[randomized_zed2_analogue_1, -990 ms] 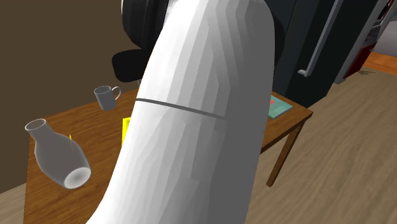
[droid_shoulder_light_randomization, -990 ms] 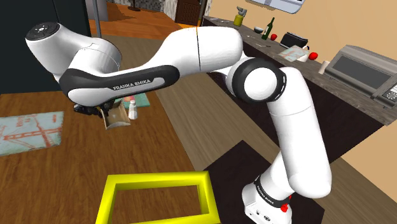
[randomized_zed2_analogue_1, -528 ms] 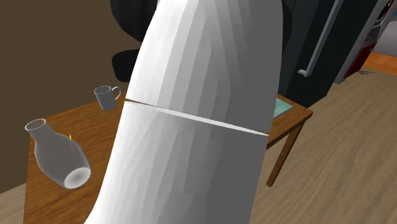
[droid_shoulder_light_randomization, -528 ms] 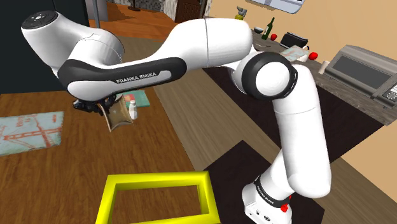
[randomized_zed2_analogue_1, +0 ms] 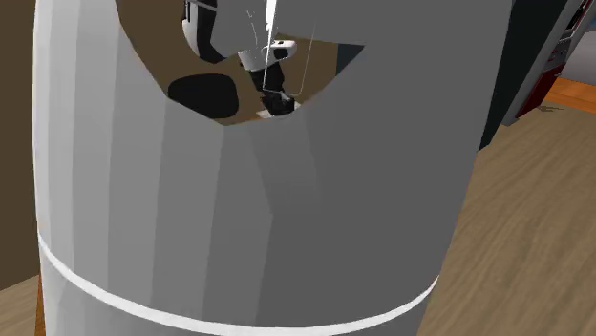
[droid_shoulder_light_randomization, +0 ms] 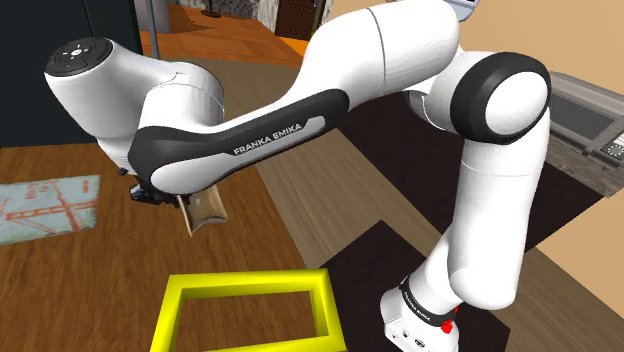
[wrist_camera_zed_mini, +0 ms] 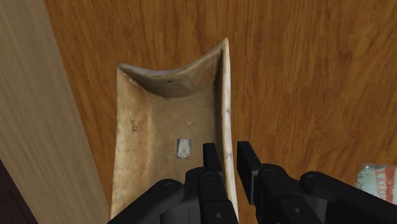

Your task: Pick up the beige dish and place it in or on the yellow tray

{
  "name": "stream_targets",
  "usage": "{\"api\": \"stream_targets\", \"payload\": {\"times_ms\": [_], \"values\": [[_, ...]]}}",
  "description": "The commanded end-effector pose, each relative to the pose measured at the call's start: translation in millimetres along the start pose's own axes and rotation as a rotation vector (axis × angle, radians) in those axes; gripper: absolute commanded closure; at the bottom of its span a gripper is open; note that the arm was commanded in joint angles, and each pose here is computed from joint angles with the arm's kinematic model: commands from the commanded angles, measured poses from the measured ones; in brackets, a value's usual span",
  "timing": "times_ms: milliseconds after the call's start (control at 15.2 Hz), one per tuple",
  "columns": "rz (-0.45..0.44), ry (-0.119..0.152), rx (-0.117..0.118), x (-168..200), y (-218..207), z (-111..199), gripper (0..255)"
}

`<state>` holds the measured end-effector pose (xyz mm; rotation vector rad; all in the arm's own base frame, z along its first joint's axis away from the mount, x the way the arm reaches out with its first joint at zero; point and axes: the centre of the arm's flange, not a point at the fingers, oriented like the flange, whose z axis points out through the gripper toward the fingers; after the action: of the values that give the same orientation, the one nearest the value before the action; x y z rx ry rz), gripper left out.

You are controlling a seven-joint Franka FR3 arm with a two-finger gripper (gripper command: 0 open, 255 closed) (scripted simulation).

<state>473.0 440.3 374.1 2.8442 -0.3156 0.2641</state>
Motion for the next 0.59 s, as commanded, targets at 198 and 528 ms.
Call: {"api": "stream_targets", "payload": {"times_ms": [198, 528], "values": [[0.001, 0.0, -0.001, -62.7, 16.7, -13.3, 255], [0.001, 0.0, -0.001, -125.5, 32.7, -25.8, 255]]}}
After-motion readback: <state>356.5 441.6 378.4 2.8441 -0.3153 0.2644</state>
